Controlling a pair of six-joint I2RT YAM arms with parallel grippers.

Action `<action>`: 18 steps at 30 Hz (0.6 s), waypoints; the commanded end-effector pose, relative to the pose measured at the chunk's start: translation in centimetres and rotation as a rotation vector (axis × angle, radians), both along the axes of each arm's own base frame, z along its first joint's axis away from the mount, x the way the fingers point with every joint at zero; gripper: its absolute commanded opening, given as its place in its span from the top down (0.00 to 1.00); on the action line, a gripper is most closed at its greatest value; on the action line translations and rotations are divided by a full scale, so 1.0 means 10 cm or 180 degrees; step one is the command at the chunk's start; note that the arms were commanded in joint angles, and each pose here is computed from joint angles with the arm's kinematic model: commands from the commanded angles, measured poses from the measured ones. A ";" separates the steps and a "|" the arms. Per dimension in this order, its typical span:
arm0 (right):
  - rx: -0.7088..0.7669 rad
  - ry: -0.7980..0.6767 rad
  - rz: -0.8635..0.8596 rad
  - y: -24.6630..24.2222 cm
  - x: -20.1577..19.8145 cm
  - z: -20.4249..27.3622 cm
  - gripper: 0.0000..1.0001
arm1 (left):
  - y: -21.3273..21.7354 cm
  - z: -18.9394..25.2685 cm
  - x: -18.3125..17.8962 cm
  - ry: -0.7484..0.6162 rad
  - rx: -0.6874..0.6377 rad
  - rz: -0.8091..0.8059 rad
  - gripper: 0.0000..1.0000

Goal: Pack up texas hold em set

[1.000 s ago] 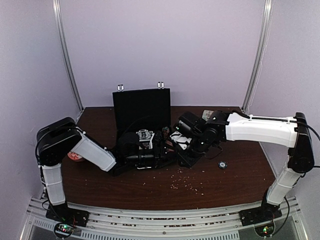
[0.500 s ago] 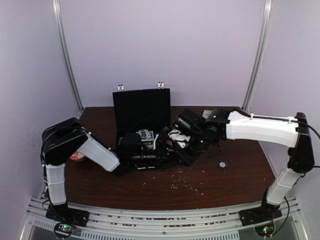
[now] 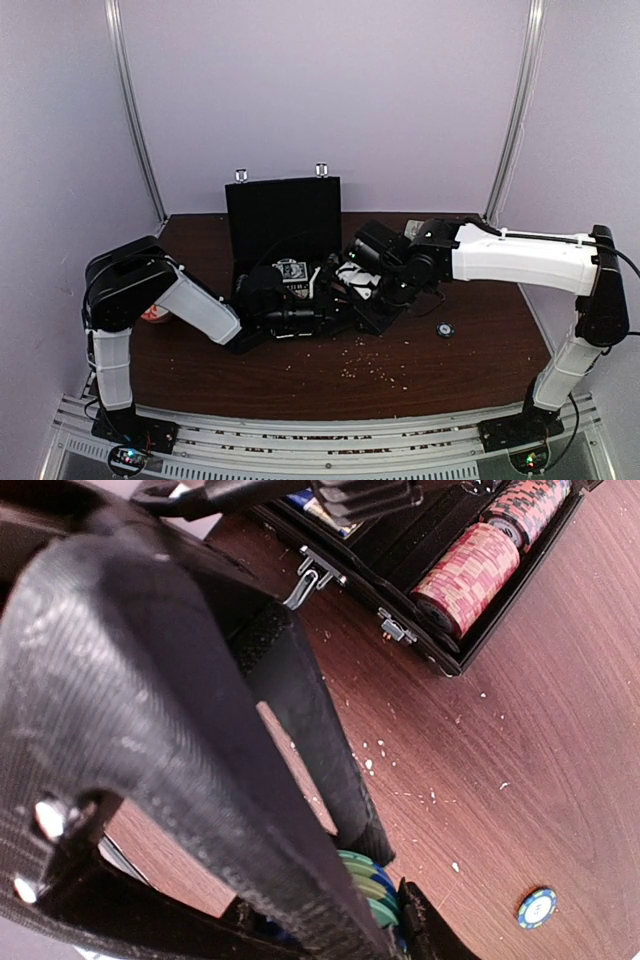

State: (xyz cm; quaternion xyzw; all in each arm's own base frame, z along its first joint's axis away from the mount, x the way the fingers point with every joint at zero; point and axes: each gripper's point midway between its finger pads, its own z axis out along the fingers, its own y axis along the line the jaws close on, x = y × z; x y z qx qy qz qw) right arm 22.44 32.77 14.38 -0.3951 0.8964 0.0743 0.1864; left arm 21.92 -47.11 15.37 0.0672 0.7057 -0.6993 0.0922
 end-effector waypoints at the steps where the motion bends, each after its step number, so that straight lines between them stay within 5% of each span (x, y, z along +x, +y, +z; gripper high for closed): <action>1: 0.0111 -0.0202 -0.0020 0.10 0.11 0.16 0.86 | -0.08 0.17 -0.16 -0.0165 -0.0212 -0.0200 0.61; 18: 0.0118 -0.0266 -0.0055 0.08 0.14 0.18 0.86 | -0.10 0.23 -0.18 -0.0228 -0.0273 -0.0247 0.94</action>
